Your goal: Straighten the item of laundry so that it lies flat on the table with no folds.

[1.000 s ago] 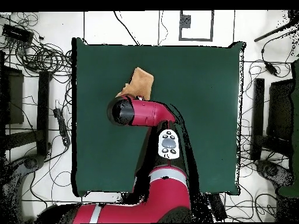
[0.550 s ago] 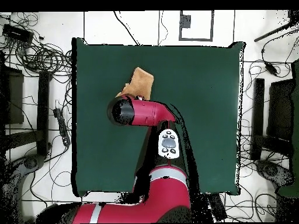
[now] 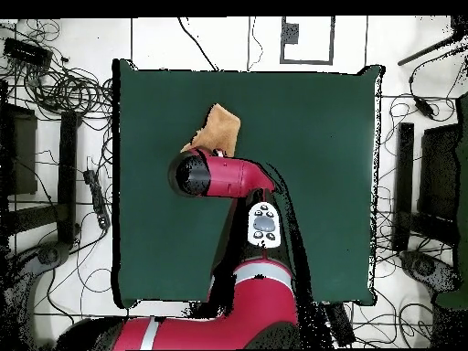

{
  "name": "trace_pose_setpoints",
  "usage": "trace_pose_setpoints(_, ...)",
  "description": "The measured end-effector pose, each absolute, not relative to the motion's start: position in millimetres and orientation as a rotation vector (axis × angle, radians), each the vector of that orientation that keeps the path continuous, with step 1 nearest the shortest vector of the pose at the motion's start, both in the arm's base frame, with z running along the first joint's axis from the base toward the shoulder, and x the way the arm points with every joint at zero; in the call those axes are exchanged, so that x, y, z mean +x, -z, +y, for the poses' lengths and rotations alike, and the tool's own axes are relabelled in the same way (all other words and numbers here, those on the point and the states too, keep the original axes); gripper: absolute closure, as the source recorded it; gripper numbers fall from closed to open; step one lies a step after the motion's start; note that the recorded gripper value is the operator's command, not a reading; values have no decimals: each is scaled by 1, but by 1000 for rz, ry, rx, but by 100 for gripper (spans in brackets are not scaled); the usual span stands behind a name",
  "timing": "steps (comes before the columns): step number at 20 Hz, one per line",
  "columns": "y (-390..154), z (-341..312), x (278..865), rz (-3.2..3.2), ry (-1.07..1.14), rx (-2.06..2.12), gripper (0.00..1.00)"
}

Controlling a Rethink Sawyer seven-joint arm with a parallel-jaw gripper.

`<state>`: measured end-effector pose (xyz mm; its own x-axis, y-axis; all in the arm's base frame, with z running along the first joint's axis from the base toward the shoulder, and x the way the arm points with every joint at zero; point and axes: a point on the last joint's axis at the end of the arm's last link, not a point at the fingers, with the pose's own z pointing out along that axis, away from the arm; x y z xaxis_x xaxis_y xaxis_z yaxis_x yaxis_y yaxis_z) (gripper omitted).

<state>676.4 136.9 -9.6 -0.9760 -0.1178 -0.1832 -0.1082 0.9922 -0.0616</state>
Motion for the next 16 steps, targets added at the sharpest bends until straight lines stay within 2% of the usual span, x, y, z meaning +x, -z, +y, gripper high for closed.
trace_pose_setpoints(16,1,137,680,2937,76,-167,100)
